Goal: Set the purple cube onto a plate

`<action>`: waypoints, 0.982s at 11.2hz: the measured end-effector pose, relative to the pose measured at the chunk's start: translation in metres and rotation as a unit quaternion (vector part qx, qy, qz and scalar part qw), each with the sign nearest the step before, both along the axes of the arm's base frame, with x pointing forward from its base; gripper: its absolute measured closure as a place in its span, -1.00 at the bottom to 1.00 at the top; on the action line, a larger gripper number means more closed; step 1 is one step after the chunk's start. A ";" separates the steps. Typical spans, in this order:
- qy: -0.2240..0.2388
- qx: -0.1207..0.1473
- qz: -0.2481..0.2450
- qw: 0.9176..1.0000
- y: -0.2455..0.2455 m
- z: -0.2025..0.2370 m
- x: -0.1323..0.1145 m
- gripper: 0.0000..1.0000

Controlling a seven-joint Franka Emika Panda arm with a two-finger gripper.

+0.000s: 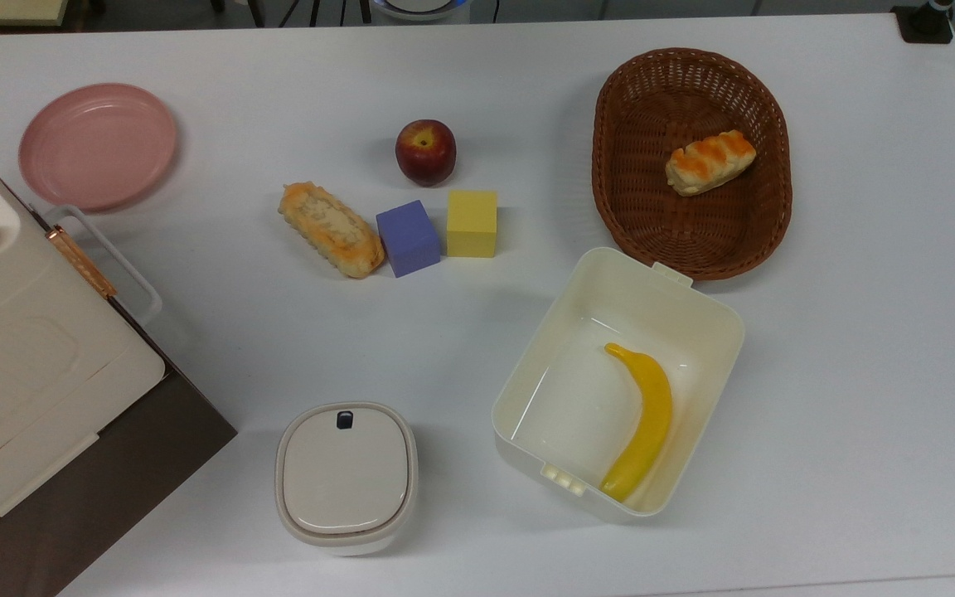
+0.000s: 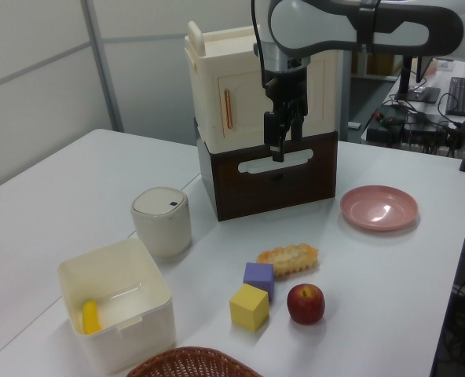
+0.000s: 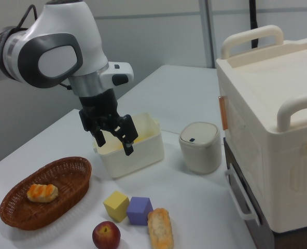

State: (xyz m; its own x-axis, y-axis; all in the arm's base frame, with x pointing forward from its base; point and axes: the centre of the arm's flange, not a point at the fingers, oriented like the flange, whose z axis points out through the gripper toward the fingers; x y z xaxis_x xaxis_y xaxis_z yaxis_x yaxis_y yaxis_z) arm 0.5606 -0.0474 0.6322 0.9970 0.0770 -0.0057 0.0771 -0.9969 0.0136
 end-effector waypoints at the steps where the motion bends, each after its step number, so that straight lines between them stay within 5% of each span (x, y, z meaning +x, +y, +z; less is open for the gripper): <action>1: 0.000 0.000 -0.002 1.000 0.000 0.000 0.000 -1.00; 8: 0.009 0.001 0.007 1.000 0.000 -0.009 0.003 -1.00; 11: 0.036 0.005 0.081 0.996 0.007 -0.037 0.011 -1.00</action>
